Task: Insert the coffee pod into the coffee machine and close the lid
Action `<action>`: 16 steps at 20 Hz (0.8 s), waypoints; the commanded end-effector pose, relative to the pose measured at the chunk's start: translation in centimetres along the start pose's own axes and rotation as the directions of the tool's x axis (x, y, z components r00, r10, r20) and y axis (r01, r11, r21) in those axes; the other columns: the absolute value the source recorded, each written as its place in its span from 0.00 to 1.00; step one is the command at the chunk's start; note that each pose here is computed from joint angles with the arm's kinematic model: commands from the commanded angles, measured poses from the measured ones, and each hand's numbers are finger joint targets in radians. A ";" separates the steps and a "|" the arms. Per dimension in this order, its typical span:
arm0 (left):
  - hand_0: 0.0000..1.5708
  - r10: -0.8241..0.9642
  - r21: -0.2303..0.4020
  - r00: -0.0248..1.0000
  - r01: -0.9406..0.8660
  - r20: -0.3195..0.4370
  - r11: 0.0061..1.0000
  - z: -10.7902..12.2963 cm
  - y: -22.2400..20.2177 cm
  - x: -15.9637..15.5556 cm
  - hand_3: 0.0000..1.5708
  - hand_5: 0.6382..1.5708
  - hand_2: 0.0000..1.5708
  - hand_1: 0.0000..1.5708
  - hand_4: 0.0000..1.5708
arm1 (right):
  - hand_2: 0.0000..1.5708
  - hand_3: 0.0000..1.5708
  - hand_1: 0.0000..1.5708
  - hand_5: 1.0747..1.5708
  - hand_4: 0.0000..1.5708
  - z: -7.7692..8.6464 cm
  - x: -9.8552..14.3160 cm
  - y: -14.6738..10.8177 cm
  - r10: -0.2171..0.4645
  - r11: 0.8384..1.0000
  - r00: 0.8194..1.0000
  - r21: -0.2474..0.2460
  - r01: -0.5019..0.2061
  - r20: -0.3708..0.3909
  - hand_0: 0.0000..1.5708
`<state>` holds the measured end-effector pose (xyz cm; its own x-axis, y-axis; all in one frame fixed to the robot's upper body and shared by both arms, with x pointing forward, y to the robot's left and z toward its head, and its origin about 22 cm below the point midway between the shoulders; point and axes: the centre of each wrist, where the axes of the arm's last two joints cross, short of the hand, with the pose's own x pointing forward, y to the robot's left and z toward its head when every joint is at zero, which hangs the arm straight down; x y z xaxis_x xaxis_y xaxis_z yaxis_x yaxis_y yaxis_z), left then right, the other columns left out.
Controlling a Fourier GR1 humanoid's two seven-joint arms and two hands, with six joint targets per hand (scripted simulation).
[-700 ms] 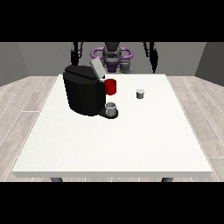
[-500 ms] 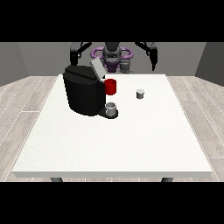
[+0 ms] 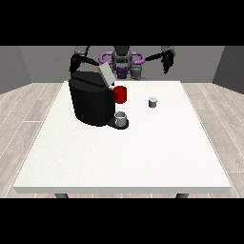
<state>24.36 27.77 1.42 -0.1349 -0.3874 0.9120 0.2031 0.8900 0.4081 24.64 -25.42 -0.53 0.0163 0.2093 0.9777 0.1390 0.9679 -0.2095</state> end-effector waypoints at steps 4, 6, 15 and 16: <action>0.00 -0.181 -0.024 0.981 0.180 -0.062 0.983 -2.8 3.8 0.2 0.00 1.00 0.00 0.00 0.00 | 0.00 0.00 0.00 1.00 0.00 -1.3 1.8 1.0 0.010 1.000 0.999 0.020 -0.012 0.053 0.00; 0.00 -0.208 -0.036 0.972 0.206 -0.108 0.978 -3.9 3.2 0.9 0.00 1.00 0.00 0.00 0.00 | 0.00 0.00 0.00 1.00 0.00 -0.1 0.5 2.9 0.007 0.999 0.999 0.054 -0.009 0.044 0.00; 0.00 -0.345 -0.060 0.920 0.340 -0.184 0.938 -7.6 7.0 0.2 0.00 1.00 0.00 0.00 0.00 | 0.00 0.00 0.00 1.00 0.00 -1.7 3.8 6.1 0.002 0.994 0.997 0.106 -0.010 0.071 0.00; 0.00 -0.367 -0.086 0.917 0.357 -0.157 0.930 -8.2 6.6 0.8 0.00 1.00 0.00 0.00 0.00 | 0.00 0.00 0.00 1.00 0.00 -3.0 3.7 6.2 -0.004 0.999 0.995 0.040 0.000 0.099 0.00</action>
<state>32.28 31.89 5.12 -0.0538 -0.6775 0.7336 0.1973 0.7130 0.6729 27.66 -20.30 1.99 -0.0817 0.2103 0.9742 0.0737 0.9761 -0.2046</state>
